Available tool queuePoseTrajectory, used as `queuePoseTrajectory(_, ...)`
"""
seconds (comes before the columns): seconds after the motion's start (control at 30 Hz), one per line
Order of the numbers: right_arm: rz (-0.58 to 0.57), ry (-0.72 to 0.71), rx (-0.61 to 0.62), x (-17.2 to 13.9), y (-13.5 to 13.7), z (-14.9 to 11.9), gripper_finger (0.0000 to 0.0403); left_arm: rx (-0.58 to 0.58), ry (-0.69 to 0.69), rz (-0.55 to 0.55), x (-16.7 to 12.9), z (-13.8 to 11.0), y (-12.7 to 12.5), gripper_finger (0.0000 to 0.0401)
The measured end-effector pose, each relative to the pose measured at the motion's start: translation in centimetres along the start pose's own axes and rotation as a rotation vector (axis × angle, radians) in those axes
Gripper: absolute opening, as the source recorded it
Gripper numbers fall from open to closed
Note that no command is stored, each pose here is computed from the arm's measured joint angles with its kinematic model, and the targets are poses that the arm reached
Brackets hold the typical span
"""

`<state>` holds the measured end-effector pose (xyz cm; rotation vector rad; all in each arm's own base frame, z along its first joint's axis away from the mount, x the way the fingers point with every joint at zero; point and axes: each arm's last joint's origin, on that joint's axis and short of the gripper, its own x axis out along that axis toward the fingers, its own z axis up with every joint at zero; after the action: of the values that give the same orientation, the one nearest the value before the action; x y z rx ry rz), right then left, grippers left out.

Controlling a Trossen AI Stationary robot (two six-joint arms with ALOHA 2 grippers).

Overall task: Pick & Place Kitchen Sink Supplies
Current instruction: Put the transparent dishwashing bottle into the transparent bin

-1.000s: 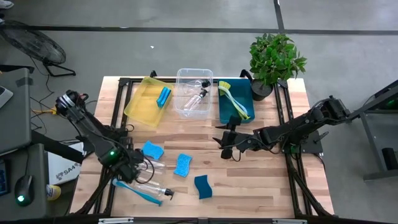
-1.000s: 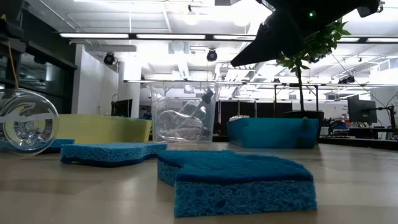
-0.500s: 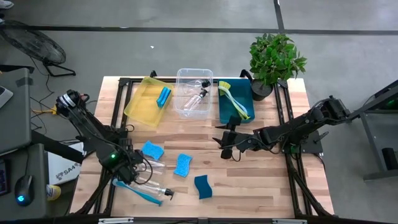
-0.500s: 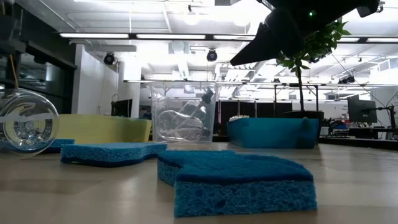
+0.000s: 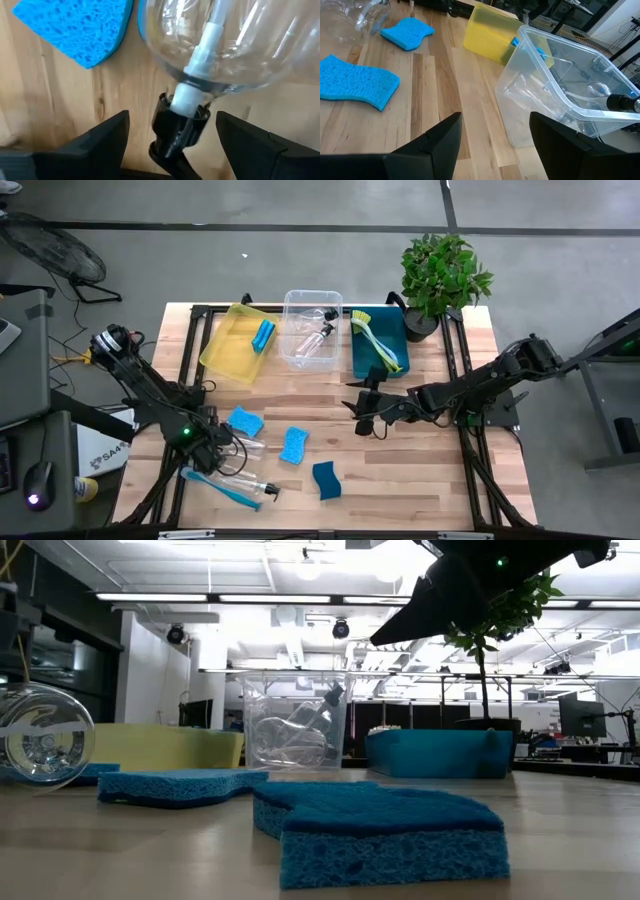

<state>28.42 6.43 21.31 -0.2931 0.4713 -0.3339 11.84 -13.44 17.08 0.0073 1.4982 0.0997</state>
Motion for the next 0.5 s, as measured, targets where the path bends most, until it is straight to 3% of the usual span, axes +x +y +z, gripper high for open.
queuePoseTrajectory(0.27,-0.001,0.000,0.000,0.00,0.00,0.00,0.0227,-0.002,-0.075,0.039,0.13,0.23,0.07,0.0283)
queuePoseTrajectory(0.5,0.000,0.000,0.007,0.00,0.00,0.00,0.0227,-0.003,-0.041,0.006,0.14,0.16,-0.06,0.0223)
